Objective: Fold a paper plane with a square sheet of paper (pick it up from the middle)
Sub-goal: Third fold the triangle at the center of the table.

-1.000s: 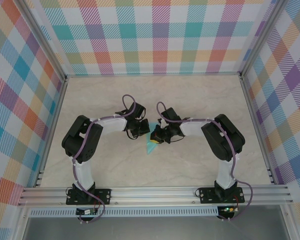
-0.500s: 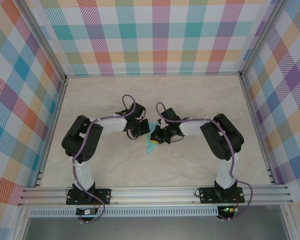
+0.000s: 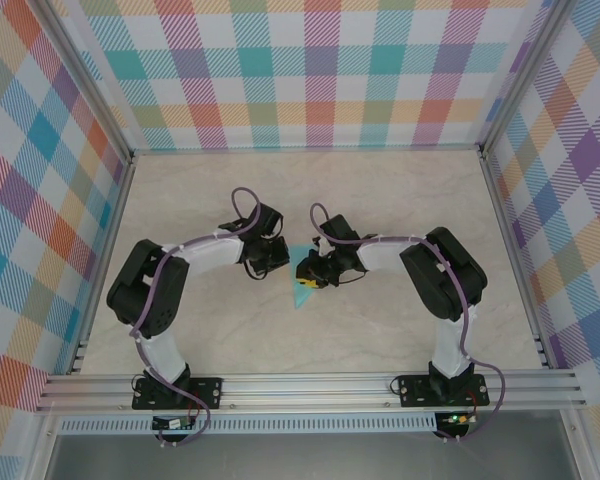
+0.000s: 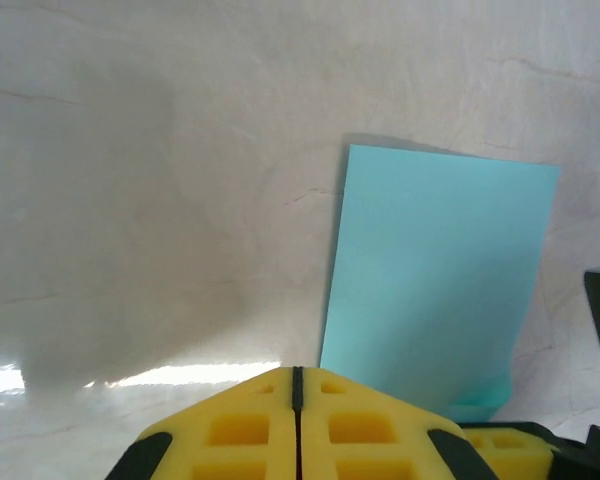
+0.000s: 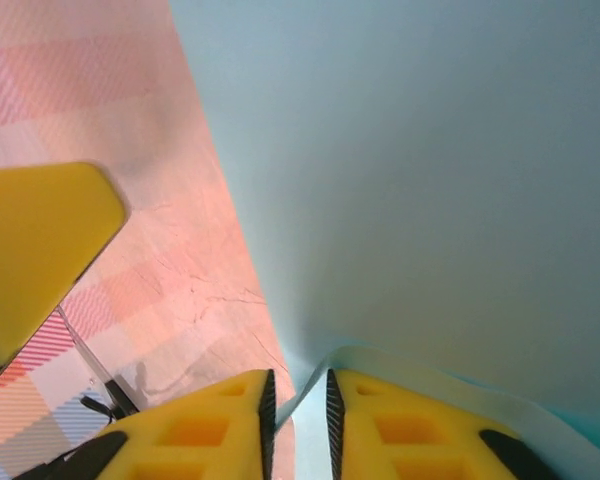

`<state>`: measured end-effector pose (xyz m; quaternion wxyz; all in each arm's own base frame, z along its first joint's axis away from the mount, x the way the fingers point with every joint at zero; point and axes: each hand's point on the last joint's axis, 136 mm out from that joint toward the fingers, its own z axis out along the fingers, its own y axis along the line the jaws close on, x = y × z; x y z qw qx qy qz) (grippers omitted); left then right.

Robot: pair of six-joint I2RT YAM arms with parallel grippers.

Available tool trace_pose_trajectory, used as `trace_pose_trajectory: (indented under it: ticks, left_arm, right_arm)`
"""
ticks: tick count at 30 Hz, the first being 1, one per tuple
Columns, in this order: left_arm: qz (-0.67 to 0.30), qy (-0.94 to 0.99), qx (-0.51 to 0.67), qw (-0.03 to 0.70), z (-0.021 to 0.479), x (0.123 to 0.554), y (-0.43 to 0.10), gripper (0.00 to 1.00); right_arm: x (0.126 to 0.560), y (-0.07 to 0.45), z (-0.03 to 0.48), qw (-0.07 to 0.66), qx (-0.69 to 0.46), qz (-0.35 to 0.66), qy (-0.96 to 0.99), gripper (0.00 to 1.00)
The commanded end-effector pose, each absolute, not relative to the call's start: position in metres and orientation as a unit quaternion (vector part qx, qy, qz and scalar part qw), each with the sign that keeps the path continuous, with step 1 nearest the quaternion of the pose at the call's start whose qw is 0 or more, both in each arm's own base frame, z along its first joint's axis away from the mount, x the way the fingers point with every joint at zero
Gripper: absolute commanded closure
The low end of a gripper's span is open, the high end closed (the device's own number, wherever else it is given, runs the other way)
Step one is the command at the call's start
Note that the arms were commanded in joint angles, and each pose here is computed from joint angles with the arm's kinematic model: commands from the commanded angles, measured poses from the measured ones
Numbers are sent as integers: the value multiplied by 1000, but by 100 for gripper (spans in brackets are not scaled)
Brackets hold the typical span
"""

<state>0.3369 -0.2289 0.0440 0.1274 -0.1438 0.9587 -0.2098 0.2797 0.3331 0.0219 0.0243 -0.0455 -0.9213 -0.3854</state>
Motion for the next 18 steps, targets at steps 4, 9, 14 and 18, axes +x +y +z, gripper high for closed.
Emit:
trace_pose_trajectory:
  ticks: [4,9,14,18]
  left_arm:
    - [-193,956,-179,133,49,320,-202,93]
    - [-218,951,-180,127,51,312,-206,93]
    - [-274,941,-161,117,56,312,-226,93]
    - [-299,936,-152,110,59,310,-236,94]
  right_arm:
    - [271,322,0,40,-57,-347,-935,68]
    - [271,321,0,37,-57,-346,-936,63]
    - [271,319,-2,37,-59,-340,-938,71]
    - [270,317,-3,40,-62,-335,-939,78]
